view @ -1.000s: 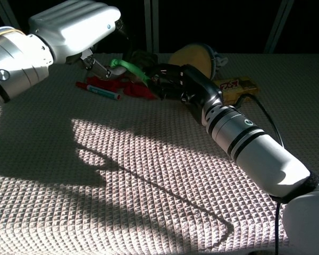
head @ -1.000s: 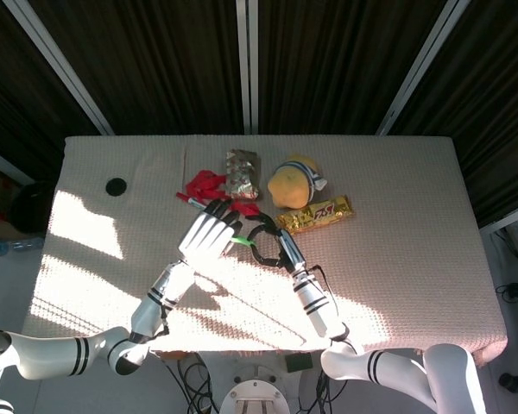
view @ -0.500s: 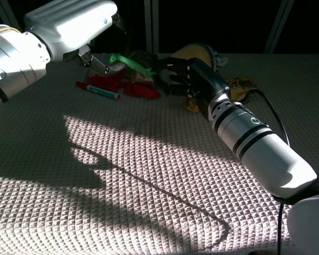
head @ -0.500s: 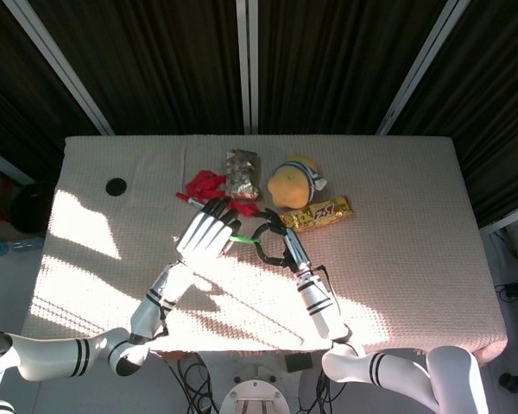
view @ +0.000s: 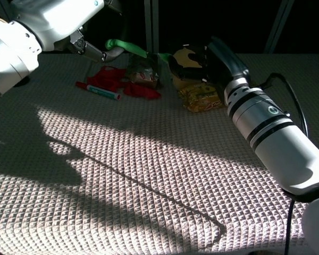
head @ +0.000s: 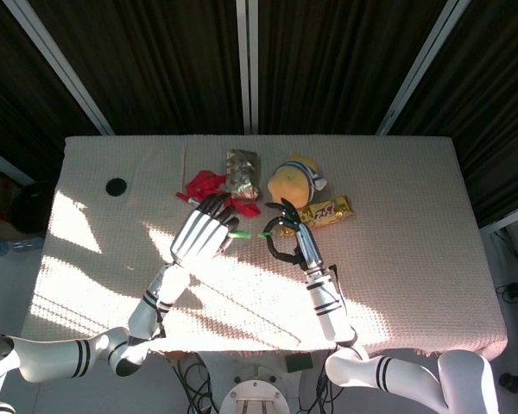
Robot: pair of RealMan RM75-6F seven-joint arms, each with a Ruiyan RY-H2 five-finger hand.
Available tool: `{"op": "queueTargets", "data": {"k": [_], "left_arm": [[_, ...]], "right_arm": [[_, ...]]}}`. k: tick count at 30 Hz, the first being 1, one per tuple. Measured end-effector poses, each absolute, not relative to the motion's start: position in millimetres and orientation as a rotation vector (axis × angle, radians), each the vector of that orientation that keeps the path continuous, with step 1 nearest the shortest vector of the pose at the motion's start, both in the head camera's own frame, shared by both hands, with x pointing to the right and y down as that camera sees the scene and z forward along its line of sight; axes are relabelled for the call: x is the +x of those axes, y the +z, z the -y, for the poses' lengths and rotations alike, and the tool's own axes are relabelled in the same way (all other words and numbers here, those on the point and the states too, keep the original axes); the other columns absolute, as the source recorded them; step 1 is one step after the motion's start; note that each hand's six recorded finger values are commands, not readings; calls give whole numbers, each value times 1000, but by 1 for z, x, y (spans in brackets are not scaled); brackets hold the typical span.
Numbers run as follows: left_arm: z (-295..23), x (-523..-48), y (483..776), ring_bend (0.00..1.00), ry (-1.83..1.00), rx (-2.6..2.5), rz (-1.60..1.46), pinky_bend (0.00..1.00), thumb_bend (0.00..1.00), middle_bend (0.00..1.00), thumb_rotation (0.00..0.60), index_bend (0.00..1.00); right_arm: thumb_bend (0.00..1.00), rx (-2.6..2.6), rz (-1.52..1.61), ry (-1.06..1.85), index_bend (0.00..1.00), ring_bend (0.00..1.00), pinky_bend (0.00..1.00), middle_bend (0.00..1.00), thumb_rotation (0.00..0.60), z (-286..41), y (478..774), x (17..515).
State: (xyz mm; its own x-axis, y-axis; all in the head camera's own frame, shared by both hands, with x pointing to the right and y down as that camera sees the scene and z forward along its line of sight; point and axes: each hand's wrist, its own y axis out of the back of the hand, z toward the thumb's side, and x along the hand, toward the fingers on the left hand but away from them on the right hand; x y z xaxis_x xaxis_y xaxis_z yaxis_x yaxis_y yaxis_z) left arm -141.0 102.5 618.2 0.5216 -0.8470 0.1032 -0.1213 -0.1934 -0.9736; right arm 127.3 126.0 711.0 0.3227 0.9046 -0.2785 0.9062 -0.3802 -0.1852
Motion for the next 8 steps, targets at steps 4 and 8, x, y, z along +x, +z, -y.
{"op": "queueTargets", "data": {"k": [4, 8], "left_arm": [[-100, -153, 615, 207, -822, -1631, -868, 254, 372, 400, 600, 615], [-96, -175, 613, 207, -858, -1601, -903, 254, 372, 400, 600, 615]], "right_arm": [[495, 2539, -1804, -535, 581, 0, 0, 162, 600, -123, 704, 140], [495, 2520, -1855, -543, 582, 0, 0, 162, 600, -120, 698, 155]]}}
